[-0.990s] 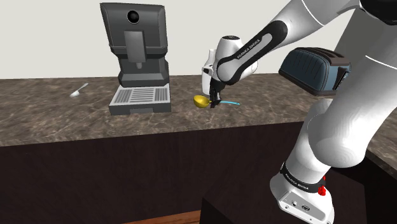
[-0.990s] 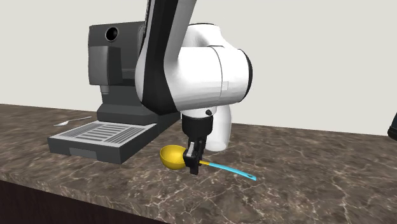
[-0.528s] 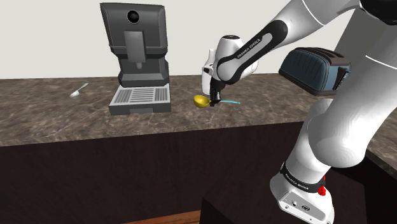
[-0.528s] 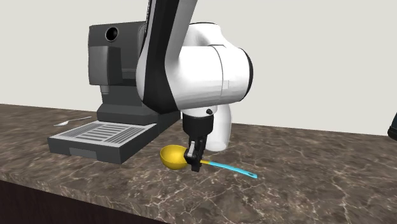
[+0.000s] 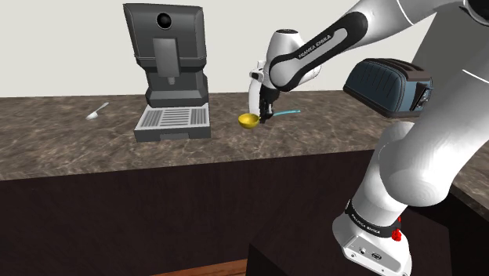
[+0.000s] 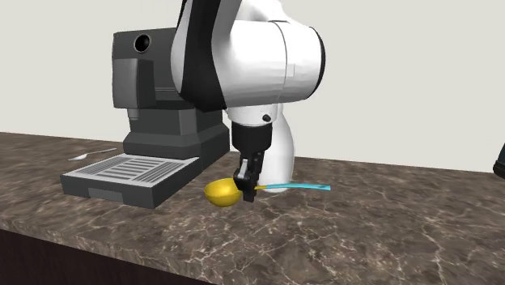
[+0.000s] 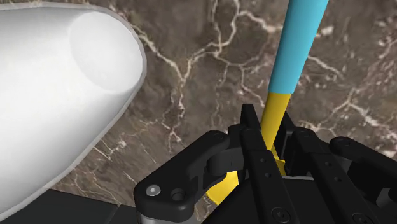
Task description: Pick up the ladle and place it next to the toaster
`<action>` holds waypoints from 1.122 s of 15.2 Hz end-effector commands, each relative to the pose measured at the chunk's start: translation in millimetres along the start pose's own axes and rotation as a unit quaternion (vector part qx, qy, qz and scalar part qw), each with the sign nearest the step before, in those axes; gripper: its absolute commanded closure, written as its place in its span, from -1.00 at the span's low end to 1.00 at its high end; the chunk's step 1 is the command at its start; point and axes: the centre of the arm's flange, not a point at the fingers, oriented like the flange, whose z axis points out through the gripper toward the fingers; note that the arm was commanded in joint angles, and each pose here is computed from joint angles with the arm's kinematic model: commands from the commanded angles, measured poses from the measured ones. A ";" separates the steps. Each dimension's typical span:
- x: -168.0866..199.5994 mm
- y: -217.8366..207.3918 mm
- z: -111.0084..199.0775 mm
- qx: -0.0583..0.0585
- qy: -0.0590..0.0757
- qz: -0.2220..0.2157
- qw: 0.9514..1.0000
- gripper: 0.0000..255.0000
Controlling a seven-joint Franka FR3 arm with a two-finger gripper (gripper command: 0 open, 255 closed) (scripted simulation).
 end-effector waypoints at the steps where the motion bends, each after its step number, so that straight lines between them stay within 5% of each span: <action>1: 0.1 1.9 -10.1 0.000 0.000 0.000 1.000 1.00; 17: 6.9 16.5 -93.0 0.000 0.000 0.000 1.000 1.00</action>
